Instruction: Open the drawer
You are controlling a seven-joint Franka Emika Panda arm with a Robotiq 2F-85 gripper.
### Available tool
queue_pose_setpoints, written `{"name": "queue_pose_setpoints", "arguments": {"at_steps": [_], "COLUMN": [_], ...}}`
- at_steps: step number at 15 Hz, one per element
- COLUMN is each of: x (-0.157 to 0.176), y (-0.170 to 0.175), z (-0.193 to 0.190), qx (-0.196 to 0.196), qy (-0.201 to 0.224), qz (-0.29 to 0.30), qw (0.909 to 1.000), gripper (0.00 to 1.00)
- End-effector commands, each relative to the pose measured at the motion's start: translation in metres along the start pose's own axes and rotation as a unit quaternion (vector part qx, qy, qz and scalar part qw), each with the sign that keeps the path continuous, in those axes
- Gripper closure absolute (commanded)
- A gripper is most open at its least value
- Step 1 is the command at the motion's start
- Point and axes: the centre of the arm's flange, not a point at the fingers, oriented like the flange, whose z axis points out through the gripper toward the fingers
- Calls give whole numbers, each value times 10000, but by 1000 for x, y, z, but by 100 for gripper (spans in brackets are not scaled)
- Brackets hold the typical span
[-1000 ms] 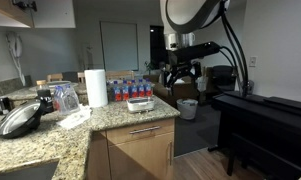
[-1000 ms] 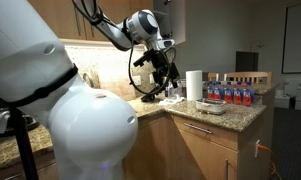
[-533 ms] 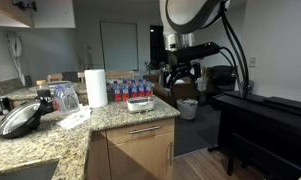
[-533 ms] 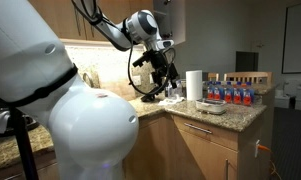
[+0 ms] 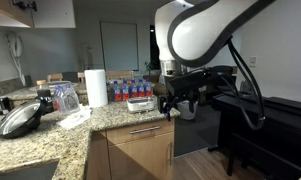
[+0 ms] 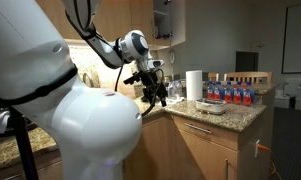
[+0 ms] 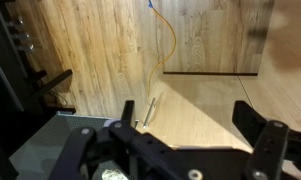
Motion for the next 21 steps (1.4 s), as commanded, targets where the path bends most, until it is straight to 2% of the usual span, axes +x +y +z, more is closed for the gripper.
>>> {"name": "queue_pose_setpoints", "arguments": {"at_steps": [1, 5, 9, 12, 15, 17, 21], "x": [-8, -3, 4, 13, 25, 33, 42], "y": [-20, -33, -41, -49, -58, -68, -86], "z": [35, 56, 76, 92, 101, 105, 117], "qx": [24, -15, -514, -1009, -1469, -1863, -2414], "qy": [50, -110, -157, -185, -183, -134, -28], "qz": [167, 78, -369, -862, -1396, -1757, -2335], "qw": [9998, 9999, 9979, 9910, 9791, 9666, 9419], "gripper": [0, 0, 0, 0, 0, 0, 0]}}
